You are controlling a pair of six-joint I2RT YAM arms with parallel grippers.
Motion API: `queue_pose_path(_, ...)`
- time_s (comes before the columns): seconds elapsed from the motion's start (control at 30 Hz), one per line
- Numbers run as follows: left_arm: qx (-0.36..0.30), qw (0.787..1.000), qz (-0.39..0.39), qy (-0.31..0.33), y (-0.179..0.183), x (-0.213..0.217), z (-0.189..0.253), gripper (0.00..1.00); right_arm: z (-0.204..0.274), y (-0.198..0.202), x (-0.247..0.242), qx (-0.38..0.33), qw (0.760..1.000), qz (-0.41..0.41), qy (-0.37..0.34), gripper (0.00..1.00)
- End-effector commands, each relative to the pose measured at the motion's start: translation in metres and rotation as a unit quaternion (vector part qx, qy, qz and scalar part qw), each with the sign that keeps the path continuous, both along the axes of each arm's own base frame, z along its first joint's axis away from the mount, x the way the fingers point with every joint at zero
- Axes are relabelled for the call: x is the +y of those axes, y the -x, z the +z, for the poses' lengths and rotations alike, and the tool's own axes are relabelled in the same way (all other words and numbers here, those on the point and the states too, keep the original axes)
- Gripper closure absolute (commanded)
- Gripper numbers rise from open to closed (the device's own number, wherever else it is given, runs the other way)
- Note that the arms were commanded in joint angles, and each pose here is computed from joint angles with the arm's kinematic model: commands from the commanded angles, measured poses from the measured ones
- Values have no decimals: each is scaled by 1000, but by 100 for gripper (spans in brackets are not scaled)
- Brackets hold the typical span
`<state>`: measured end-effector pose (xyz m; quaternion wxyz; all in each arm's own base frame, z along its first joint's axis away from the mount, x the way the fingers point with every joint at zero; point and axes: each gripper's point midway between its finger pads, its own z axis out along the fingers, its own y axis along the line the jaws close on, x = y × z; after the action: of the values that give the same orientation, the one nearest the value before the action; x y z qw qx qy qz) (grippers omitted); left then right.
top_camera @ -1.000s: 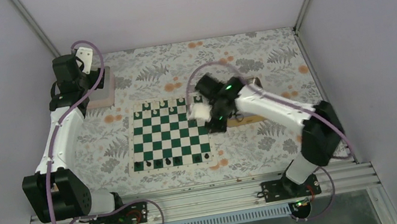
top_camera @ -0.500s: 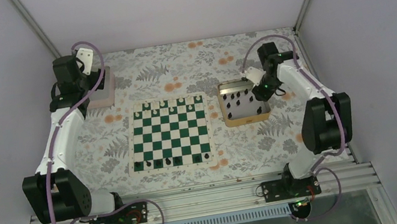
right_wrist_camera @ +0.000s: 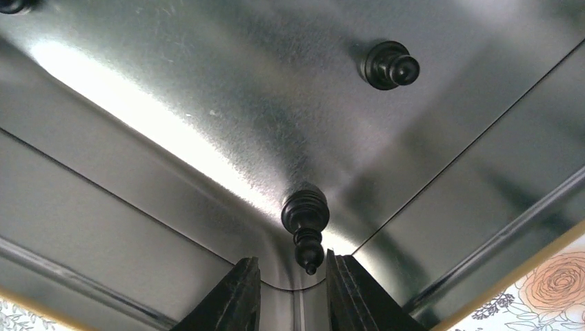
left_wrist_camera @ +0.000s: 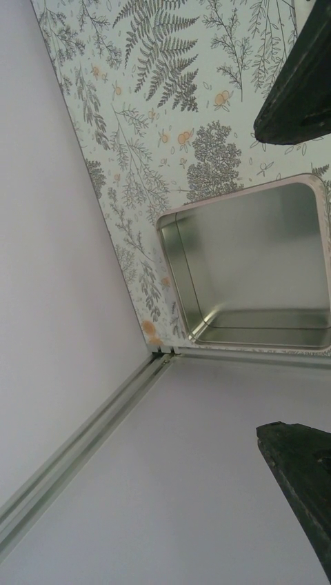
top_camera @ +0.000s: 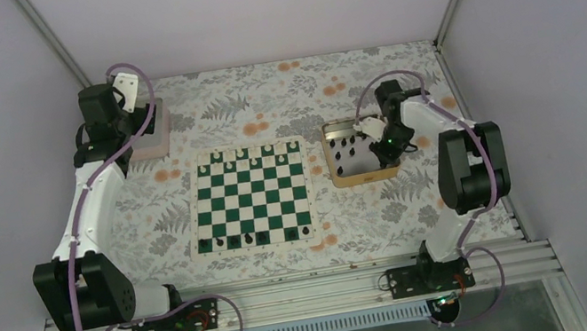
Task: Set up the chess pieces on the board
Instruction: Pick up the chess piece from the storage box, then place the chess piece on the chessboard.
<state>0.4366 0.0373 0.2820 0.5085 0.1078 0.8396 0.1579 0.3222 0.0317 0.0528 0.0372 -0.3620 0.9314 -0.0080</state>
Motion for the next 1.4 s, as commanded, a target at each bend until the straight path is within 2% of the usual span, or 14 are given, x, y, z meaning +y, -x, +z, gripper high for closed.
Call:
queue_pose_path(0.0,-13,1000,-1,8,3,0,8,0,-5,-5,-8,-9,1000,-4,17,72)
queue_pose_path(0.4,-15,1000,3,2,5,2,10,0,-15,-8,-7,-2,1000,-1,14,73)
queue_pose_path(0.6,-15,1000,3,1,4,3,11,0,-13,-11,-3,-6,1000,3,3,82)
queue_pose_path(0.87,-17,1000,5,2,3,3,12,0,38,-18,15,-47,999,22,-11,90)
queue_pose_path(1.0,-17,1000,7,-1,2,4,14,0,76,-13,47,-71,996,59,-11,90)
queue_pose_path(1.13,-21,1000,6,-1,1,4,18,0,108,1,110,-90,987,128,-41,89)
queue_pose_path(1.37,-19,1000,4,2,-1,3,16,0,119,56,219,-67,957,265,-98,89)
